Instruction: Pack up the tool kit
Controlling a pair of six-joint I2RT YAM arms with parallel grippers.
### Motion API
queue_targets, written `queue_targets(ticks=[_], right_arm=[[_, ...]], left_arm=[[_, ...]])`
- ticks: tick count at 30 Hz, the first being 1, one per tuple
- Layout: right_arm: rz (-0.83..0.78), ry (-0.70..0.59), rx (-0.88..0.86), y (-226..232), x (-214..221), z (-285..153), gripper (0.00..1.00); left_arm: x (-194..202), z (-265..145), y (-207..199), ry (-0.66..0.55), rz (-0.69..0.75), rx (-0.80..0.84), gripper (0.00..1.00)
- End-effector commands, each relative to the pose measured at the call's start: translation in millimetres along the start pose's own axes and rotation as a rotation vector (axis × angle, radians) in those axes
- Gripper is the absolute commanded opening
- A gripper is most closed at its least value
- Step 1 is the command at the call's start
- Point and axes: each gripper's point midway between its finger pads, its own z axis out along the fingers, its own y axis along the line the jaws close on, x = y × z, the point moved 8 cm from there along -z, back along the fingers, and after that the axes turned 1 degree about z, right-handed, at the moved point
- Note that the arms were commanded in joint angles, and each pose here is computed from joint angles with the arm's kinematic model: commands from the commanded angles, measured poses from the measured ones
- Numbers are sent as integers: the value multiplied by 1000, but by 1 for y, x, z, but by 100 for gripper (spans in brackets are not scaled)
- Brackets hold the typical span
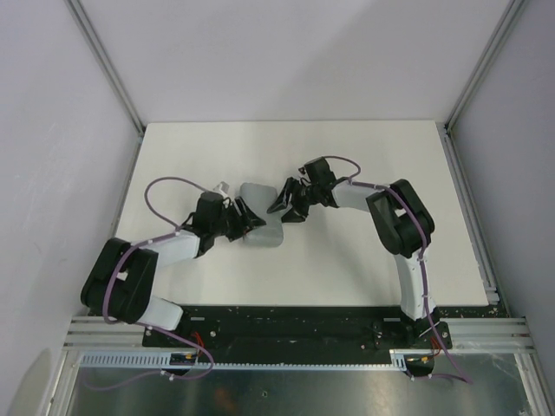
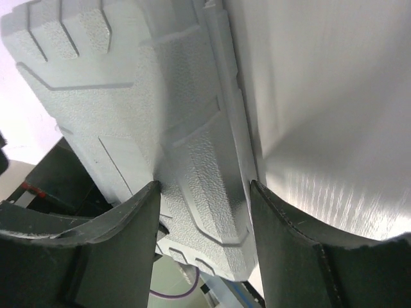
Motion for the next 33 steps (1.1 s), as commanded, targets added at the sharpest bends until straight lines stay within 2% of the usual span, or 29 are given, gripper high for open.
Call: queue_targets(ticks=[1, 7, 13, 16, 20, 33], right_arm=[[22, 56, 97, 2, 29, -13, 57], [-17, -141, 194, 3, 2, -53, 72], [-47, -252, 269, 3, -11, -90, 84], [-62, -264, 300, 2, -9, -97, 85], [-77, -274, 344, 0, -5, -104, 84], [-18, -351, 452, -35, 9, -154, 82]], left_arm=[[-47, -26, -71, -122, 323, 191, 0], [-72, -52, -74, -131, 480, -50, 0], [-70, -55, -75, -70, 527, -98, 0], [-59, -44, -73, -17, 540, -106, 0], [-50, -39, -78, -21, 599, -144, 0], [-6, -18, -98, -13, 922, -369, 0]])
